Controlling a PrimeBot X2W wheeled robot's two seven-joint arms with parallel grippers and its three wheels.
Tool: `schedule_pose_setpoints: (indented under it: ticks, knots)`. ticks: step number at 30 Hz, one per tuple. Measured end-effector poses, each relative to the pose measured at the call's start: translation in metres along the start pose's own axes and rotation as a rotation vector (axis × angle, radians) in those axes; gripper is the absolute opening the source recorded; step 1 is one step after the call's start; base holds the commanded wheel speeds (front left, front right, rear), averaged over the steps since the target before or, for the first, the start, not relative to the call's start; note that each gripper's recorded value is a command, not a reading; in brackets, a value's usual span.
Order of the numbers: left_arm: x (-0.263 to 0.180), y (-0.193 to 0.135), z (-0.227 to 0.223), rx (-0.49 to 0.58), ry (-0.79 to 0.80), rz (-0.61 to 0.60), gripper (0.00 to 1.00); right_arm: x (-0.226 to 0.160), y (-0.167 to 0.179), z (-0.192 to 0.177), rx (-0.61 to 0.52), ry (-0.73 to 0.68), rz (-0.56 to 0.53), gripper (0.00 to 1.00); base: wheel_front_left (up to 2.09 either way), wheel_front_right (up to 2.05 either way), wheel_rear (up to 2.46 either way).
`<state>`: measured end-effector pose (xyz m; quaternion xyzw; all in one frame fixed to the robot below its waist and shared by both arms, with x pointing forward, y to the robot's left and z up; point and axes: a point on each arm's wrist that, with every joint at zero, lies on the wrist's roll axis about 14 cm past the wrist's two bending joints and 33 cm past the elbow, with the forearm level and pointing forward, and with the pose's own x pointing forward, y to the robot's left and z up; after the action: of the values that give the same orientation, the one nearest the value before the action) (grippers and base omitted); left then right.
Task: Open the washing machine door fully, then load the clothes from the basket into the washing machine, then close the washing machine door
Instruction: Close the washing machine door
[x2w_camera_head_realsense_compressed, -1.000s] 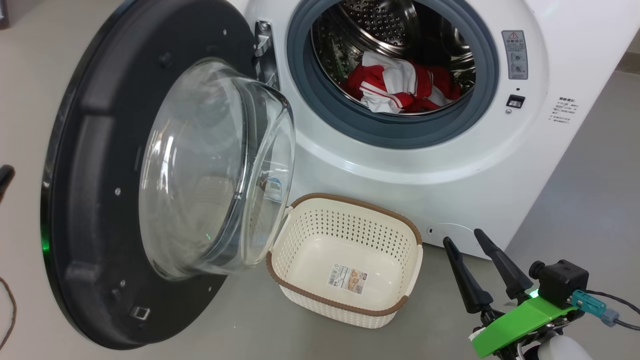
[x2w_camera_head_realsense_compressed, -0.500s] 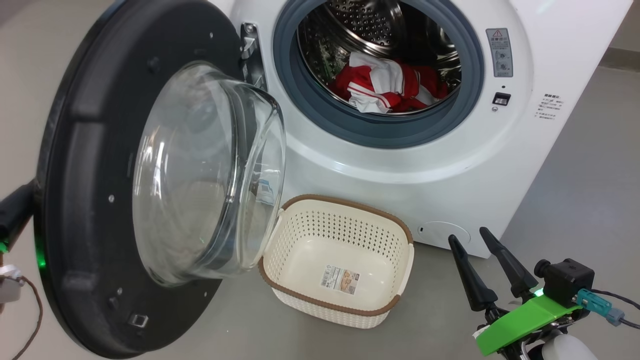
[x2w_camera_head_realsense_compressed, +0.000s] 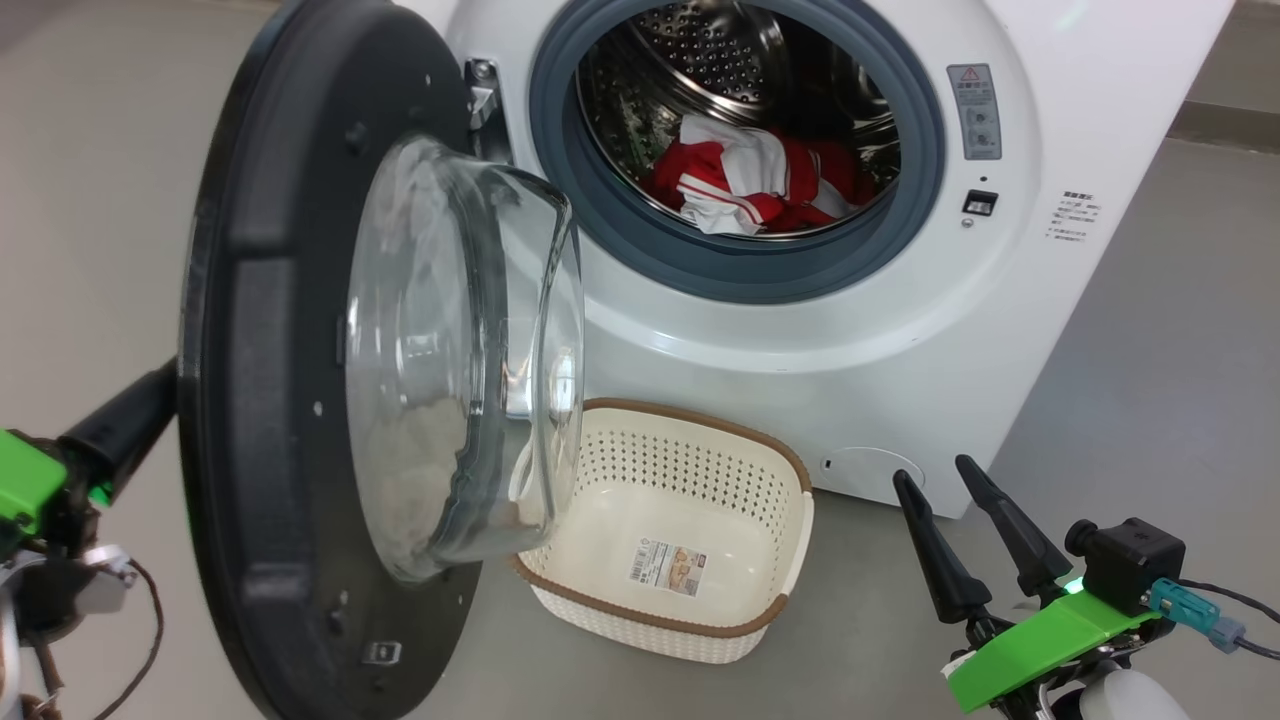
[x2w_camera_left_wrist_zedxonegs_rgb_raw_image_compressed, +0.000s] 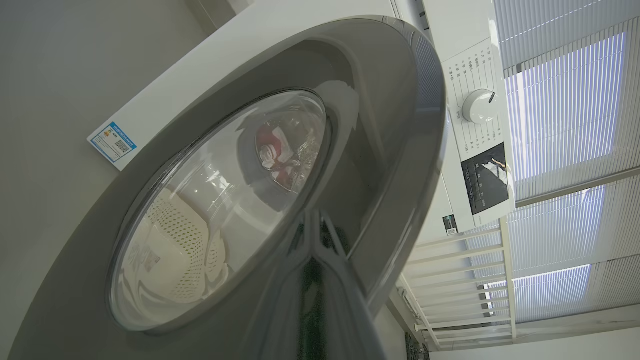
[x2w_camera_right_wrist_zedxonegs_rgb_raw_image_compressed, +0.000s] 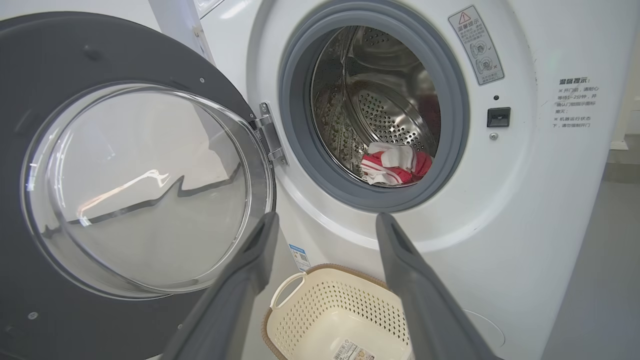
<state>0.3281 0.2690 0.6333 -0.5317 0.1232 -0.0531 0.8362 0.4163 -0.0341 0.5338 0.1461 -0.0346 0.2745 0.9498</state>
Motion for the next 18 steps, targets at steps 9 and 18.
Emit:
schedule_pose_setpoints:
  ticks: [9, 18]
  knots:
    - [0.022, -0.019, -0.028, 0.013, 0.094, -0.049, 0.00, -0.012, -0.013, 0.005, -0.006, -0.011, -0.046, 1.00, 0.00, 0.00, 0.00]
    - [0.044, -0.035, -0.058, 0.020, 0.190, -0.100, 0.00, -0.030, -0.033, 0.011, -0.016, -0.025, -0.114, 1.00, 0.00, 0.00, 0.00]
